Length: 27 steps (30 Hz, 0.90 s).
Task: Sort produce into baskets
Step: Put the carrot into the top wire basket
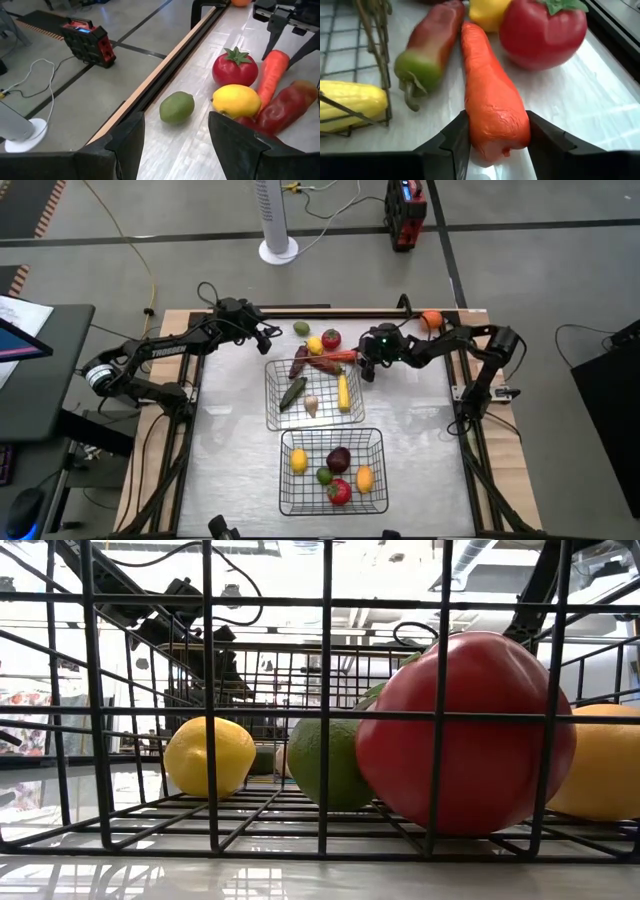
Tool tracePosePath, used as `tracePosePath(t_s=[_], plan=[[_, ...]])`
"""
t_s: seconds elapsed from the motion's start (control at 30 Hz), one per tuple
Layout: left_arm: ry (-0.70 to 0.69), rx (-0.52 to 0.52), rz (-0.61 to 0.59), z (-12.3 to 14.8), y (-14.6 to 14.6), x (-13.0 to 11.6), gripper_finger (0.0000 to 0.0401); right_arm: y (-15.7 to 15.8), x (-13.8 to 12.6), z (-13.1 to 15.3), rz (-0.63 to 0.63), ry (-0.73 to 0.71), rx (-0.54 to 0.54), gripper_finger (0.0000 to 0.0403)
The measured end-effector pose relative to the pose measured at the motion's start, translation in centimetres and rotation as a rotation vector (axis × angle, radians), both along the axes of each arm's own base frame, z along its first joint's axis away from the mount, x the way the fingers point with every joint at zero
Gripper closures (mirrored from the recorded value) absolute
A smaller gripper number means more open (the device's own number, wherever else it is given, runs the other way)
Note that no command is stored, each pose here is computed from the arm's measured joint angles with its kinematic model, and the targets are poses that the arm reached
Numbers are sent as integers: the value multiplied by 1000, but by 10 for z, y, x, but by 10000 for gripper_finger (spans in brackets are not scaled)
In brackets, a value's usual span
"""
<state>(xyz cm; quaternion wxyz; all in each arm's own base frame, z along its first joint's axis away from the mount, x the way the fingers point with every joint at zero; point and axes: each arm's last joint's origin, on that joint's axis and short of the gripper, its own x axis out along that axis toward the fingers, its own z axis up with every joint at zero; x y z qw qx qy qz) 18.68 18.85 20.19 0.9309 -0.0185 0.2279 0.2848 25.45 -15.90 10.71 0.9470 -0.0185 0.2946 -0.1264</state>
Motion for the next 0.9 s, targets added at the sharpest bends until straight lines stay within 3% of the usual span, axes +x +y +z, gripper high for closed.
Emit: tracePosePath(t_s=[0.23, 0.67, 0.73, 0.9], plan=[[2, -3, 0, 0, 0, 0, 193, -2, -5, 8, -46, 23, -19, 215], [-2, -8, -2, 0, 0, 0, 193, 20, -32, 103, -68, -166, -142, 208], [-11, -20, -7, 0, -1, 0, 193, 29, -35, 116, -44, -223, -144, 208], [-39, -53, -49, 0, -2, 1, 193, 62, -32, 138, 160, -350, -60, 207]])
